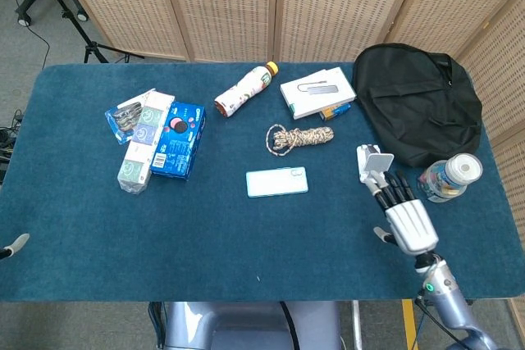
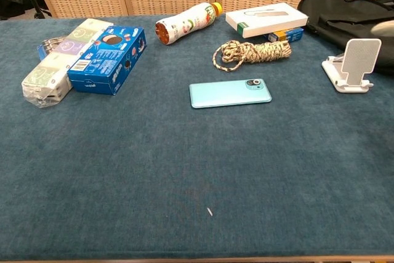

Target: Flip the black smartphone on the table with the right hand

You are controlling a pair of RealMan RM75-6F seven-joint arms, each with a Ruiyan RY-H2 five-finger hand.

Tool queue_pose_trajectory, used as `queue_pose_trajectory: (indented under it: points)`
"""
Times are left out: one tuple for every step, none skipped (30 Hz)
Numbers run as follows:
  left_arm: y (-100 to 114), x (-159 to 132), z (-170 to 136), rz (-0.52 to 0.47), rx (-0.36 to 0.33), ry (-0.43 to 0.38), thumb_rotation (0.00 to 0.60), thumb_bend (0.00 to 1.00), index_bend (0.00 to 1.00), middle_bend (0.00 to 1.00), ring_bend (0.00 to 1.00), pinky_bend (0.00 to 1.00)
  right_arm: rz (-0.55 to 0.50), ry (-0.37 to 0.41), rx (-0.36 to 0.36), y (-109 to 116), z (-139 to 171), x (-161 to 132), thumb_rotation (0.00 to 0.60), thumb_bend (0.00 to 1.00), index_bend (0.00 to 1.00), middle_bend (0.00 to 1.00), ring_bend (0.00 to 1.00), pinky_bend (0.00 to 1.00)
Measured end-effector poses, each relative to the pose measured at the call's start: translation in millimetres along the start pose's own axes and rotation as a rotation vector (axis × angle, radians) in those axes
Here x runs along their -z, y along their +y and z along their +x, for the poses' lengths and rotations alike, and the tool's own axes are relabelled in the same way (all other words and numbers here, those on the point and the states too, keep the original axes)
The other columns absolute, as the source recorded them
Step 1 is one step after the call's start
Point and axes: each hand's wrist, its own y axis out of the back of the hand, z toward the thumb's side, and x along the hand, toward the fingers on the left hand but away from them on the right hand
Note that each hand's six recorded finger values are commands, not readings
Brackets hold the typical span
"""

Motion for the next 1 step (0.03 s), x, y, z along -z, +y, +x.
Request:
queue_pose_trajectory:
  points:
    - [-0.5, -0.5, -0.2, 0.000, 0.002, -0.001, 0.600, 0.00, 0.00, 0.00, 0.00, 0.00, -0.004, -0.010, 0.003, 2.3, 5.3, 4.9, 0.600, 0.00, 0.00, 0.00, 0.00, 0.00]
